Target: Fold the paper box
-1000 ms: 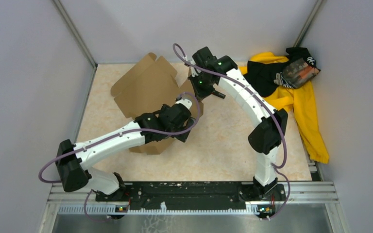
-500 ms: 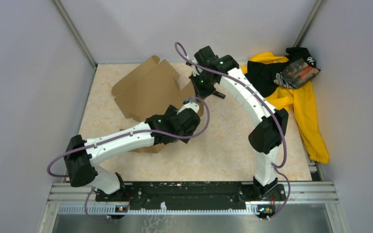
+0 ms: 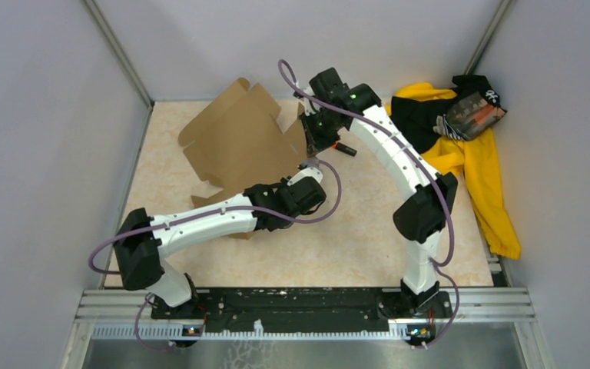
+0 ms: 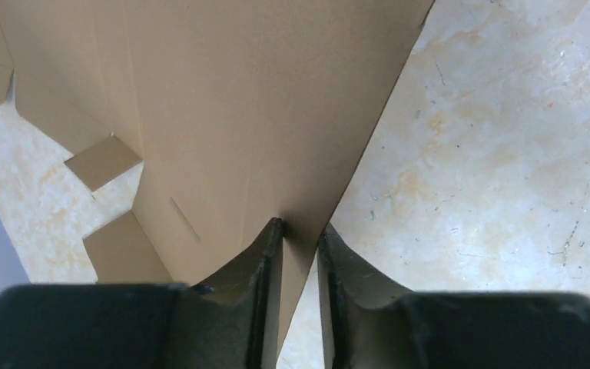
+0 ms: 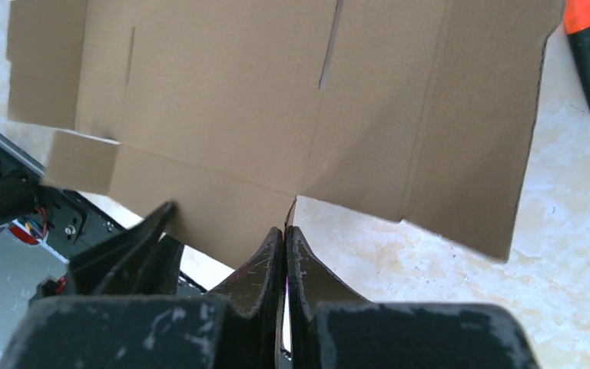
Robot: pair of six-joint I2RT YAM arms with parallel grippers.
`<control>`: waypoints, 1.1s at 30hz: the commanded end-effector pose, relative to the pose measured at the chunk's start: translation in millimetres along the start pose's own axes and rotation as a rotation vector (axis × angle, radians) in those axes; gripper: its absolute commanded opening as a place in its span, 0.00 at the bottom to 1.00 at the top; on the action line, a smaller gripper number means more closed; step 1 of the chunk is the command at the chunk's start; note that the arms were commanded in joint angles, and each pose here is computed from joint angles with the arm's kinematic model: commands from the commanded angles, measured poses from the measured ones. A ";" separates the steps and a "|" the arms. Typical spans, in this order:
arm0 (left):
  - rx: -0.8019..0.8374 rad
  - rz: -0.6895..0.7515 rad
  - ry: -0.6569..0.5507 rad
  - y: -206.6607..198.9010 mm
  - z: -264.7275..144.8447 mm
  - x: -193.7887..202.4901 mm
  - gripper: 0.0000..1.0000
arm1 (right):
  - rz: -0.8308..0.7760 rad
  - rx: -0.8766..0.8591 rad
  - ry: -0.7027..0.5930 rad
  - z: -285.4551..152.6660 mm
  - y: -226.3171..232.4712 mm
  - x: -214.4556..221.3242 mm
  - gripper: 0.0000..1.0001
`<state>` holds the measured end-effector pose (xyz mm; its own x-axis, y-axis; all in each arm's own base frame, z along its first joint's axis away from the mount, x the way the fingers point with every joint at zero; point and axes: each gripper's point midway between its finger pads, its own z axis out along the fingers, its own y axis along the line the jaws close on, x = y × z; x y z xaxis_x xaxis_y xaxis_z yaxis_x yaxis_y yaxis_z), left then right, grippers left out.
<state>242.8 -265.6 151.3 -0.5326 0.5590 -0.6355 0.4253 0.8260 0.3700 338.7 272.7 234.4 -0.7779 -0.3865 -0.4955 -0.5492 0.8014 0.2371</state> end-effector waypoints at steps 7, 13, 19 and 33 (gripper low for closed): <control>-0.055 -0.008 -0.007 4.8 -1.1 -11.1 0.00 | -0.001 -0.039 -0.099 -20.5 6.3 -23.9 0.00; -0.069 -0.054 -0.063 14.6 -13.7 -31.6 0.00 | 0.028 -0.031 -0.134 -28.3 0.7 -30.4 0.13; -0.055 -0.108 -0.094 22.1 -26.9 -53.6 0.00 | 0.085 0.069 -0.232 -51.7 -20.3 -43.7 0.52; 0.058 -0.394 -0.119 63.4 -37.6 -111.8 0.00 | 0.188 0.421 -0.549 -130.7 -84.1 -36.2 0.62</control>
<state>295.0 -272.5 241.3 -0.5626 0.3138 -0.7648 0.2794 0.9429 0.1814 364.7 177.0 318.6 -0.6252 -0.0729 -0.7770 -0.2397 0.9655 0.1023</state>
